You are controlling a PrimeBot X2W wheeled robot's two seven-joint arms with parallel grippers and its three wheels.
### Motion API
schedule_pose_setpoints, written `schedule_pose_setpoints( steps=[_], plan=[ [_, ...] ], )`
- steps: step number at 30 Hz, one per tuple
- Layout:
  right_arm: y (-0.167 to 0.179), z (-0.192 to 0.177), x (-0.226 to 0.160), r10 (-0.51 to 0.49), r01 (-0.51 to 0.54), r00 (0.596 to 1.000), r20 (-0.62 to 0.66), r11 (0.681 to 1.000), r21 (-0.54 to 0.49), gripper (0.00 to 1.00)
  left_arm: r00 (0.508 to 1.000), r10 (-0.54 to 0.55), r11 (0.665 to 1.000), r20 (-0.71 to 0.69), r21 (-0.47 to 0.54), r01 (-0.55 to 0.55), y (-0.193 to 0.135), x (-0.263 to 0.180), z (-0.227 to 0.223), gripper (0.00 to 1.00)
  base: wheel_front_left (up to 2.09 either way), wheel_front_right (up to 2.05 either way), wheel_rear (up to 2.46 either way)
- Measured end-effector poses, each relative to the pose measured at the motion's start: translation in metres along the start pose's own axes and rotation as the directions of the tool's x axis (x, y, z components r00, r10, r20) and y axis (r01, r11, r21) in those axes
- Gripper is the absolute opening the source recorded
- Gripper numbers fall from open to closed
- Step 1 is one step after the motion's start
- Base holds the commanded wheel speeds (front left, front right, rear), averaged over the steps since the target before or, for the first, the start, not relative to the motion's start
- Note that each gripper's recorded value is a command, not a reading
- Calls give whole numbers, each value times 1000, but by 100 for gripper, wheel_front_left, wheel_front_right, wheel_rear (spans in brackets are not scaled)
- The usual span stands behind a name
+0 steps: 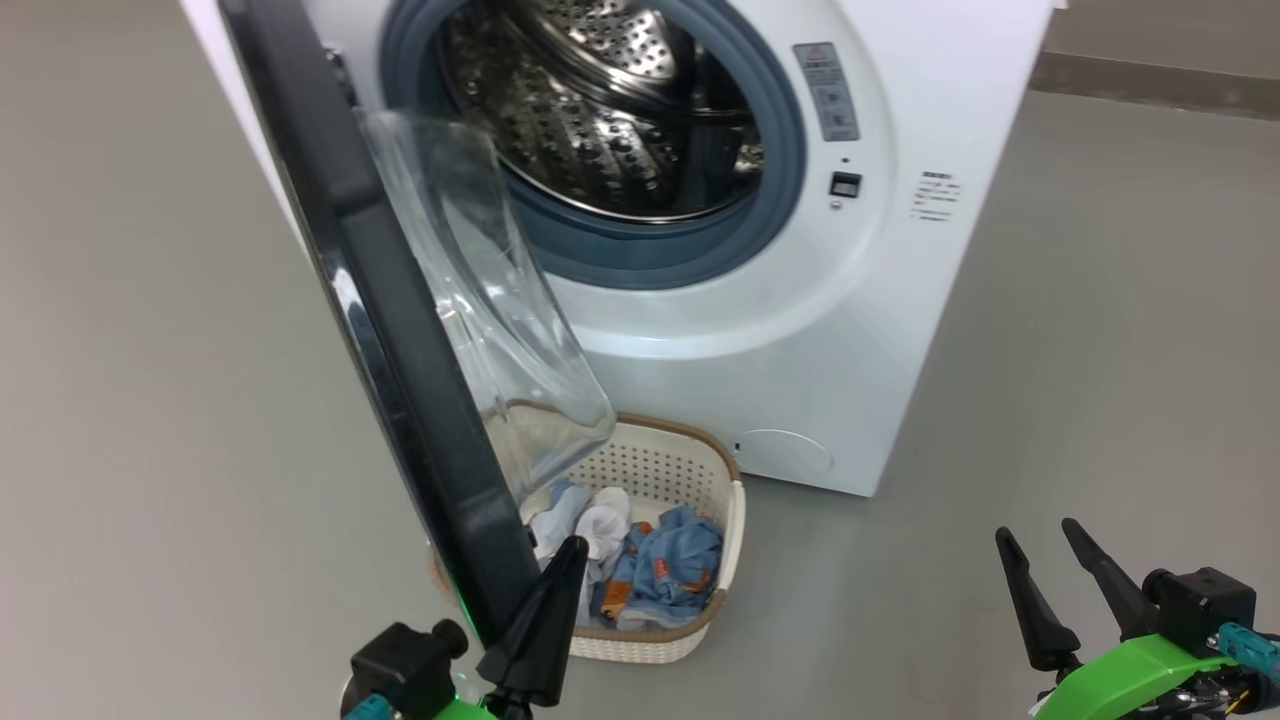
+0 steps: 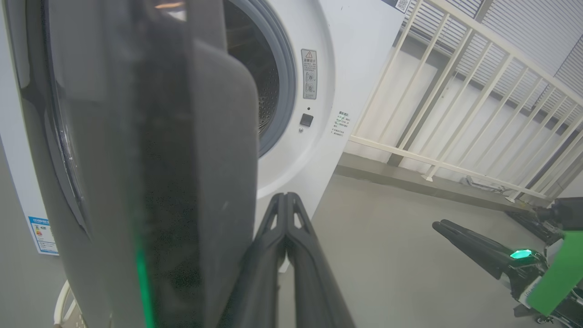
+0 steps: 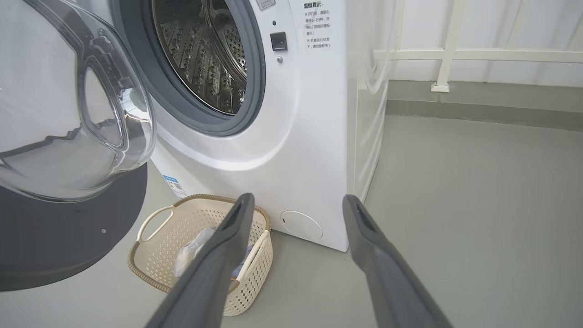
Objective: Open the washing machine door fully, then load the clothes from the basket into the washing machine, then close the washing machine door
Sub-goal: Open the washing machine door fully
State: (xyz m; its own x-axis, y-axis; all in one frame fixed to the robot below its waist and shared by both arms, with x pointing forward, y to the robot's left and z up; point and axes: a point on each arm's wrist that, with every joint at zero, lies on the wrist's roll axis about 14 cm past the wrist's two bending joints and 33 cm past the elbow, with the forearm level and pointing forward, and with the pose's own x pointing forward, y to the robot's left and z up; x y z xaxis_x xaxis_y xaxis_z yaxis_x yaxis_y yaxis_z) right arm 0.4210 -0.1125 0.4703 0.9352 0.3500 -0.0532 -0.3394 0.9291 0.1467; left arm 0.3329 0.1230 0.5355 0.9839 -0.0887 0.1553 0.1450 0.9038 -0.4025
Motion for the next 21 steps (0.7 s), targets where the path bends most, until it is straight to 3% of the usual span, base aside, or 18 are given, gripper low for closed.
schedule_pose_setpoints(
  steps=[21],
  plan=[
    [49, -9, 29, 148, -148, 989, -29, 989, -1, 100, 984, 168, 984, 67, 50, -171, 43, -31, 22, 0, 0, 0, 0]
  ],
)
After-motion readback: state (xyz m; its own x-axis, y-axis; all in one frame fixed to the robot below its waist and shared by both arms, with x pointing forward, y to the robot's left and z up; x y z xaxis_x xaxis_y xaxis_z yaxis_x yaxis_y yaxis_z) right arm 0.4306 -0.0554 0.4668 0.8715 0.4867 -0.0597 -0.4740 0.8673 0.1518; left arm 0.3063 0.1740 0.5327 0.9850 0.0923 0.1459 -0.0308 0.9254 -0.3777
